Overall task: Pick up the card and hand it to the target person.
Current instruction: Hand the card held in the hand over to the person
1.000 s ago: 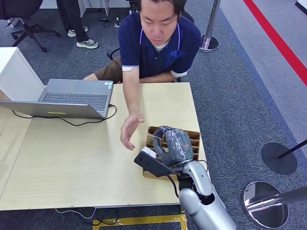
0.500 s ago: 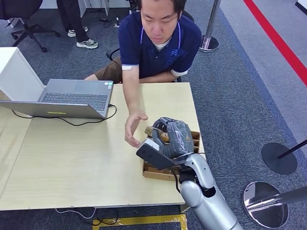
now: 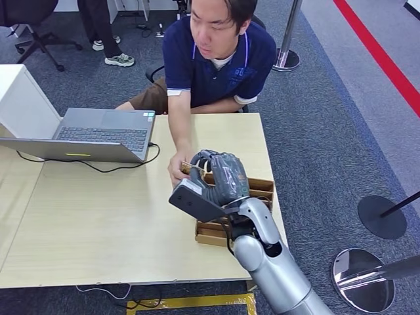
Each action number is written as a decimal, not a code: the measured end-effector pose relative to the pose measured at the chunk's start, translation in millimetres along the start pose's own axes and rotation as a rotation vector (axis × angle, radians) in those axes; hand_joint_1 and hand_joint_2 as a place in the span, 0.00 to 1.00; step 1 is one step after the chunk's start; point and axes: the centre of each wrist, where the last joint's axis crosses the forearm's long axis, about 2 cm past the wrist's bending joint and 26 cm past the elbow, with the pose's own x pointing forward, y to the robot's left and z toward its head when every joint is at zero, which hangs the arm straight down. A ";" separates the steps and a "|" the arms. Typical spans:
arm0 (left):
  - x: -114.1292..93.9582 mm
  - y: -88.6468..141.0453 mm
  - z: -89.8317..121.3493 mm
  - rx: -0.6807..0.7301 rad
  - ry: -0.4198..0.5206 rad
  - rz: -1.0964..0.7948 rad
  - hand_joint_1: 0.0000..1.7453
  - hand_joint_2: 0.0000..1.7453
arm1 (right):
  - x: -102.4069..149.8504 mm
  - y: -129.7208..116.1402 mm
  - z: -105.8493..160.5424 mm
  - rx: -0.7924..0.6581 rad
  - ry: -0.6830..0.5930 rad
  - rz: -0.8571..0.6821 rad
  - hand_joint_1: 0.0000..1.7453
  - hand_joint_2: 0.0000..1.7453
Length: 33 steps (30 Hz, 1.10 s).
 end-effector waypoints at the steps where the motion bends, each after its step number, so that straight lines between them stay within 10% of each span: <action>1: 0.0 0.0 0.0 0.000 0.000 0.000 0.00 0.00 | 0.0 0.0 0.0 0.000 0.000 0.000 0.86 1.00; 33: -0.2 0.6 0.0 0.011 0.020 -0.002 0.00 0.00 | 2.4 12.2 -12.3 0.045 -0.019 -0.058 0.73 1.00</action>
